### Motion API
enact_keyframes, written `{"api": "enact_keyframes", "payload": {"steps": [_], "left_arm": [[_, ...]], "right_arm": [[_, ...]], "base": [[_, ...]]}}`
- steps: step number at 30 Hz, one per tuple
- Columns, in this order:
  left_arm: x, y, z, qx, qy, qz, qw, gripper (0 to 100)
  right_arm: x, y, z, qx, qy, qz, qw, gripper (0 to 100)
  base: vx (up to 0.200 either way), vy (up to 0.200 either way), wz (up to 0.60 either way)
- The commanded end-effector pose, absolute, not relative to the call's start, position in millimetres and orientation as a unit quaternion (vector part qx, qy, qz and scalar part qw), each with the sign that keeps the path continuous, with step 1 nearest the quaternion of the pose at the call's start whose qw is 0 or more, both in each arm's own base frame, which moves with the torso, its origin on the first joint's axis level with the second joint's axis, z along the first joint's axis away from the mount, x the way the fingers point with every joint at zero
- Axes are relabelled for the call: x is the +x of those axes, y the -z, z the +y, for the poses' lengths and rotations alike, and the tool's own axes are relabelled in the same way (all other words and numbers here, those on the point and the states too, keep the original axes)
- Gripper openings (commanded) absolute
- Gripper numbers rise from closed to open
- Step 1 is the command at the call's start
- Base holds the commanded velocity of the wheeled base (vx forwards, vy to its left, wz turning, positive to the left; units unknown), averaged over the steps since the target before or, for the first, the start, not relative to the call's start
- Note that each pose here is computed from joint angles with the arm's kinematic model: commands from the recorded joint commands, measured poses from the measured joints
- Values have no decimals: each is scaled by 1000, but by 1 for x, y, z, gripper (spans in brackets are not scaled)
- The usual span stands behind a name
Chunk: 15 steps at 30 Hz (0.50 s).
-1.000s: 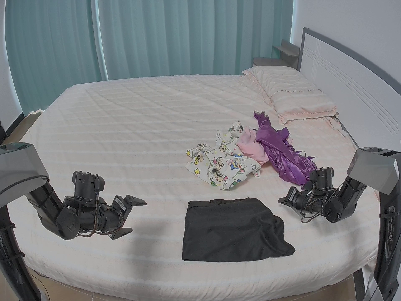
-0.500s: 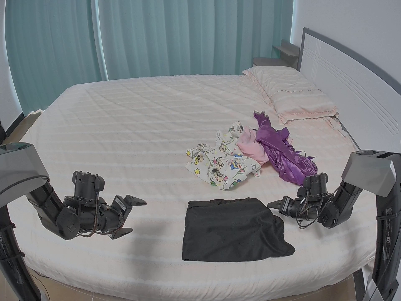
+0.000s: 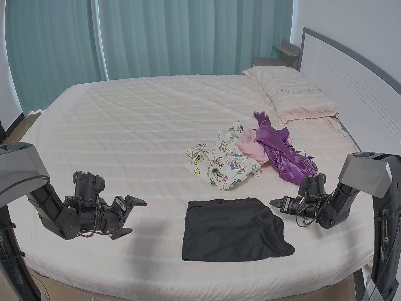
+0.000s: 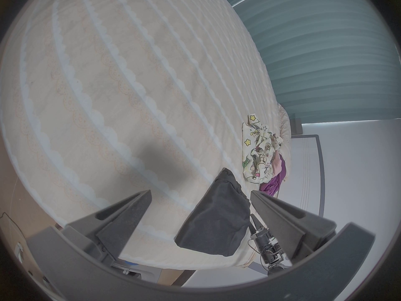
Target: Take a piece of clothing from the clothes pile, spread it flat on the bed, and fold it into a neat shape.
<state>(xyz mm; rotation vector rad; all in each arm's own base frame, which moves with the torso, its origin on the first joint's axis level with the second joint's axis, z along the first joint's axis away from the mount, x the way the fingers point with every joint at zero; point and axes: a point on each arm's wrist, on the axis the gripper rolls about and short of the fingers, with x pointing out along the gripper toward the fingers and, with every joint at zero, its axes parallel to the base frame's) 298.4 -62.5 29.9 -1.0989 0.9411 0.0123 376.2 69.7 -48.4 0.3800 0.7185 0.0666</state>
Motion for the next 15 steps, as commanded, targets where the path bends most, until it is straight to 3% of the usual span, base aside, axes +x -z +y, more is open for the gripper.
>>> {"api": "enact_keyframes", "payload": {"steps": [1,7,15], "left_arm": [[298,-29,-62,-503,-6,431,749,100],[298,-29,-62,-503,-6,431,749,100],[299,-30,-63,-503,-6,430,750,100]], "right_arm": [[377,50,67,180,-28,341,922,100],[373,53,65,151,-20,344,926,100],[356,60,73,109,-57,356,927,100]], "base": [[0,0,0],[0,0,0],[0,0,0]]}}
